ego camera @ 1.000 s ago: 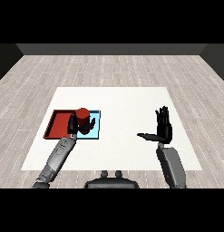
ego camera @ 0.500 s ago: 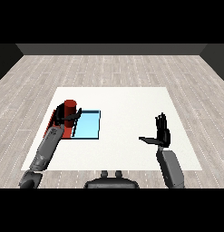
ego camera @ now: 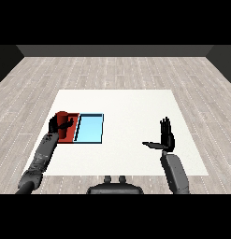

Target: Pick the red can and put it in the red box

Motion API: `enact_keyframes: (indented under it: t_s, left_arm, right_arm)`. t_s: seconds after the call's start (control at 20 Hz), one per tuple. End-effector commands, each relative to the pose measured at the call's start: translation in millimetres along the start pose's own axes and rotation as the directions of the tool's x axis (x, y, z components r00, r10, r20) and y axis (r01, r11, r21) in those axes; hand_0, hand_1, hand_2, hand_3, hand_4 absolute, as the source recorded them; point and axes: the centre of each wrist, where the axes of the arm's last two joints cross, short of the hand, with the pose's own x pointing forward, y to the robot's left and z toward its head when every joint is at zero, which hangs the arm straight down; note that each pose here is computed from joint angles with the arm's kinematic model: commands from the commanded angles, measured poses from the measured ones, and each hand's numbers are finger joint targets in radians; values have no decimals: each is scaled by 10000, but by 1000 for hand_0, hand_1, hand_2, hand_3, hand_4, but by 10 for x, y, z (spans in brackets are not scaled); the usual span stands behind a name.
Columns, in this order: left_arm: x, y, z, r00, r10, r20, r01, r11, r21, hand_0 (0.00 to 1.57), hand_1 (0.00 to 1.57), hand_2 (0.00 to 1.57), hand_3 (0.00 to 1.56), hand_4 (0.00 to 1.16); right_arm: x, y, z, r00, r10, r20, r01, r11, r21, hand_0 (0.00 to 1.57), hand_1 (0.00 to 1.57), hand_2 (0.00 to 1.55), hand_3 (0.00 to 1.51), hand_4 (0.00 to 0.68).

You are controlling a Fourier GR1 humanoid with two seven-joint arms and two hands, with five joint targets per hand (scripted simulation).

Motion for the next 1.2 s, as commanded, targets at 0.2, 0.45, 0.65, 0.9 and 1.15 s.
enact_keyframes:
  t_s: [0.2, 0.45, 0.65, 0.9, 1.15]
  left_arm:
    - [-468, 43, 21, 9492, -1645, -2684, 1717, 9851, 34, 697, 697, 753, 825, 826]
    - [-470, -7, 8, 9139, -1935, -3567, 2041, 9789, -83, 798, 798, 749, 0, 709]
    - [-554, 167, 4, 9236, -1407, -3567, 1131, 9888, -973, 714, 714, 696, 0, 505]
    - [-428, 251, -108, 8406, -3849, -3810, 3210, 9207, -2220, 0, 0, 0, 0, 0]
    - [-321, 132, -140, 8460, -3058, -4368, 2482, 9509, -1851, 0, 0, 0, 0, 0]
  right_arm:
    - [55, -90, 97, 9965, 222, 807, -235, 9996, 158, 0, 0, 0, 0, 0]
    - [100, 27, -43, 9942, 232, 1054, -252, 9995, 171, 0, 0, 0, 0, 0]
    - [76, 114, -90, 9938, -100, 1105, 76, 9997, 223, 0, 0, 0, 0, 0]
    - [135, 67, 40, 9920, -154, 1254, 115, 9994, 321, 0, 0, 0, 0, 0]
    - [209, -75, 19, 9903, -462, 1313, 420, 9985, 344, 0, 0, 0, 0, 0]
